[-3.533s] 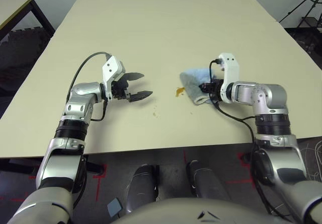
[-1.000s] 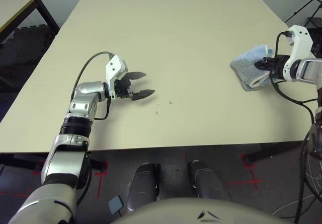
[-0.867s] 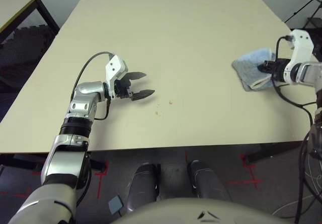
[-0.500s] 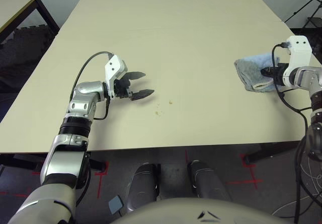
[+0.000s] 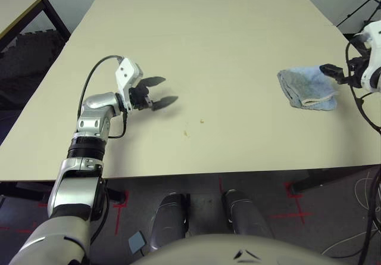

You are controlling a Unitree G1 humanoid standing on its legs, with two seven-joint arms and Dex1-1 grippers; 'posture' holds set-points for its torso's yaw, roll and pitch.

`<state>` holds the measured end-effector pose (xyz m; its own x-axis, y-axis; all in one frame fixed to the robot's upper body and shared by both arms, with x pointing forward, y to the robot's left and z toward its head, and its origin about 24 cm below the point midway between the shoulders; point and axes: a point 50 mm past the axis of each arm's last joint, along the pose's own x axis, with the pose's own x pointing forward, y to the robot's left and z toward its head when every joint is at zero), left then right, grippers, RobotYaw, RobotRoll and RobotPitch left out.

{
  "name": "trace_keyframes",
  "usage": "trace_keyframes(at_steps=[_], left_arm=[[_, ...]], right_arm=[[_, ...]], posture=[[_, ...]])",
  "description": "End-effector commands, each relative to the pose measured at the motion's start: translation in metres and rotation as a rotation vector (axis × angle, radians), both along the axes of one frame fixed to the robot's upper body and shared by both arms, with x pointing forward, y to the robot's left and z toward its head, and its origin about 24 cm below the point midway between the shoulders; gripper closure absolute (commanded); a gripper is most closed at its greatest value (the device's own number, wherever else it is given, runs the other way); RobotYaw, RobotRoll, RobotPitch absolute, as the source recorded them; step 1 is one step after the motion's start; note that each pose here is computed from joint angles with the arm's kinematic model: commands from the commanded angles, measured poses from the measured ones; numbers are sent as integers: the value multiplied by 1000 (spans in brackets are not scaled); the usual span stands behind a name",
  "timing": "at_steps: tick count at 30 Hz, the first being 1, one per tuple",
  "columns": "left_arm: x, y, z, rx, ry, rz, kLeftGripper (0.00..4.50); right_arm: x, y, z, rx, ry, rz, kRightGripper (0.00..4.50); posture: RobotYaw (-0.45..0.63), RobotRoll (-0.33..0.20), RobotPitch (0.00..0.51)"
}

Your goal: Wipe the water off the table with a rag.

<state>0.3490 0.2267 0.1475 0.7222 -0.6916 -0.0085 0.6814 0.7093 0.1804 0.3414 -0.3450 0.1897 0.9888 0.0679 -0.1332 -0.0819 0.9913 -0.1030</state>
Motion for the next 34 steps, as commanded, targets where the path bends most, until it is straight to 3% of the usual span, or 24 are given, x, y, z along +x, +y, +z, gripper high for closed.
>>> trace_keyframes(at_steps=[1, 6, 14, 21, 34], left_arm=[[4, 21, 2, -81, -50, 212, 0], [-3, 59, -2, -125, -120, 565, 0], [-27, 94, -16, -141, -175, 864, 0], [-33, 106, -16, -136, -189, 927, 0], [-21, 97, -16, -147, -183, 895, 0]], right_arm=[[-4, 1, -12, 55, -132, -3, 20], [-9, 6, -38, 117, -204, -12, 20], [-10, 5, -57, 155, -295, -110, 20], [-7, 1, -54, 161, -332, -159, 20], [-5, -2, -50, 161, -352, -176, 20]], posture=[[-179, 0, 131], [-146, 0, 151], [-93, 0, 166], [-65, 0, 164], [-98, 0, 146]])
